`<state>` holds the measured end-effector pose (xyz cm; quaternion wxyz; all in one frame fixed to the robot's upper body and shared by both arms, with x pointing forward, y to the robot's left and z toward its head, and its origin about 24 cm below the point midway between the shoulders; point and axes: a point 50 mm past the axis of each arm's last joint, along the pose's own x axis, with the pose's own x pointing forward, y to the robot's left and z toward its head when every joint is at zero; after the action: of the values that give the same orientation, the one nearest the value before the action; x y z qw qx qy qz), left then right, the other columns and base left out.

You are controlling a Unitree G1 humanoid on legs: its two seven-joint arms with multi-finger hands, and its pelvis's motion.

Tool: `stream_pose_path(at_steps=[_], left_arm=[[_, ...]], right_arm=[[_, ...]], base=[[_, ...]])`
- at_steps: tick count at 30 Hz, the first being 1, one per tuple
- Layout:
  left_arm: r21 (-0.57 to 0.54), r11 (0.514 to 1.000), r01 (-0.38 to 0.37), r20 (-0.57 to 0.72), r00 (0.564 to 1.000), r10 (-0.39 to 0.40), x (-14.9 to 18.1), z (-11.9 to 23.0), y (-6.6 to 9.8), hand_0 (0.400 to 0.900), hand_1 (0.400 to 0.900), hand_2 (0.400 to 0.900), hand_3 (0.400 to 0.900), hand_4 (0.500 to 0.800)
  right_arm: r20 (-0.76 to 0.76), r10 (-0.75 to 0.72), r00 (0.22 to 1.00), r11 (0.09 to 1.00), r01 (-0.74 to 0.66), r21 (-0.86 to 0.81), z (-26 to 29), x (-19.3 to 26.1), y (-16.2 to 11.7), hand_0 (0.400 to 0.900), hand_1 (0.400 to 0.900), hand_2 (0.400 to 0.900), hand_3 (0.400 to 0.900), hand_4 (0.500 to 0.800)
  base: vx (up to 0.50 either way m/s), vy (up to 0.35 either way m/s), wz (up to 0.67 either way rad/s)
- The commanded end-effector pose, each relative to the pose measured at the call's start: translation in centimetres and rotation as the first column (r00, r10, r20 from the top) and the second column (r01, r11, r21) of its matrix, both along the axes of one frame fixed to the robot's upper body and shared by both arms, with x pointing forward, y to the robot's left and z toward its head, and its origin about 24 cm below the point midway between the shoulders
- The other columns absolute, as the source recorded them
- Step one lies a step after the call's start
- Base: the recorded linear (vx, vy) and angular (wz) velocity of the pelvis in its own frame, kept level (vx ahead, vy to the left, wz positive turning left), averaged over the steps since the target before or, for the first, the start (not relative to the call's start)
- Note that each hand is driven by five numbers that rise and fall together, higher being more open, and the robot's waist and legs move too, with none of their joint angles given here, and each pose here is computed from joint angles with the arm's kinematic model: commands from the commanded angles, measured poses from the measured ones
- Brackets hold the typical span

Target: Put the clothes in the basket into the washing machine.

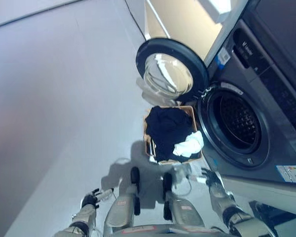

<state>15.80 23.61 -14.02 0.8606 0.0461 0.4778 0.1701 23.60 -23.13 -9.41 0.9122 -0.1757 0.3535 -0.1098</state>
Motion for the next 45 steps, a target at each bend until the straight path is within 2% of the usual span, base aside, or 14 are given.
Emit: stream_pose_path(at_steps=[1, 3, 8, 12, 14, 18, 23, 31, 39, 45], left_arm=[[0.05, 0.998, -0.032, 0.018, 0.999, 0.031, -0.1, 0.2, 0.5, 0.9, 0.9, 0.9, 0.9, 0.8], [0.053, 0.998, -0.034, 0.035, 0.999, 0.033, 0.4, 0.4, 0.5, 0.9, 0.9, 0.9, 0.9, 0.8], [0.077, 0.997, -0.016, 0.139, 0.99, 0.005, 3.6, 2.0, 0.3, 0.9, 0.9, 0.9, 0.9, 0.8], [0.111, 0.994, -0.017, 0.202, 0.979, -0.006, 5.6, 3.2, 0.2, 0.9, 0.9, 0.9, 0.9, 0.8], [0.116, 0.993, -0.01, 0.232, 0.972, -0.018, 6.5, 3.7, -0.2, 0.9, 0.9, 0.9, 0.9, 0.8], [0.093, 0.996, -0.018, 0.317, 0.948, -0.012, 8.4, 5.0, -0.7, 0.9, 0.9, 0.9, 0.9, 0.8], [0.07, 0.997, -0.022, 0.391, 0.92, -0.008, 10.3, 6.4, -1.5, 0.9, 0.9, 0.9, 0.9, 0.8], [0.046, 0.999, -0.012, 0.5, 0.866, -0.013, 11.9, 8.2, -2.4, 0.9, 0.9, 0.9, 0.9, 0.8], [0.035, 0.999, -0.001, 0.523, 0.852, -0.017, 11.7, 8.3, -3.0, 0.9, 0.9, 0.9, 0.9, 0.8], [0.027, 1.0, 0.004, 0.513, 0.858, -0.017, 11.4, 7.9, -3.1, 0.9, 0.9, 0.9, 0.9, 0.8]], right_arm=[[0.243, 0.074, 0.967, 0.989, -0.039, -0.143, 5.6, 5.3, -1.1, 0.9, 0.9, 0.9, 0.9, 0.8], [0.266, 0.095, 0.959, 0.984, -0.05, -0.174, 6.6, 6.1, -1.3, 0.9, 0.9, 0.9, 0.9, 0.8], [0.36, 0.172, 0.917, 0.915, -0.014, -0.402, 12.6, 10.4, -3.4, 0.9, 0.9, 0.9, 0.9, 0.8], [0.414, 0.22, 0.884, 0.79, 0.088, -0.607, 17.3, 12.5, -4.8, 0.9, 0.9, 0.9, 0.9, 0.8], [0.437, 0.231, 0.869, 0.757, 0.121, -0.641, 18.9, 13.2, -4.9, 0.9, 0.9, 0.9, 0.9, 0.8], [0.486, 0.224, 0.845, 0.734, 0.181, -0.654, 21.9, 14.3, -5.2, 0.9, 0.9, 0.9, 0.9, 0.8], [0.501, 0.186, 0.845, 0.695, 0.247, -0.675, 23.0, 14.5, -5.8, 0.9, 0.9, 0.9, 0.9, 0.8], [0.531, 0.136, 0.836, 0.624, 0.345, -0.701, 25.3, 14.1, -8.1, 0.9, 0.9, 0.9, 0.9, 0.8], [0.556, 0.141, 0.819, 0.57, 0.392, -0.722, 27.4, 13.9, -9.3, 0.9, 0.9, 0.9, 0.9, 0.8], [0.483, 0.213, 0.849, 0.513, 0.323, -0.795, 28.0, 14.1, -9.3, 0.9, 0.9, 0.9, 0.9, 0.8]], base=[[0.0, 0.0, 0.0], [-0.001, 0.002, 0.03], [0.01, -0.005, 0.03], [0.0, 0.0, 0.0], [0.0, 0.0, 0.0], [-0.005, -0.016, 0.01], [0.001, -0.019, 0.02], [-0.032, -0.017, 0.05], [-0.033, -0.013, 0.06], [-0.021, -0.009, 0.05]])
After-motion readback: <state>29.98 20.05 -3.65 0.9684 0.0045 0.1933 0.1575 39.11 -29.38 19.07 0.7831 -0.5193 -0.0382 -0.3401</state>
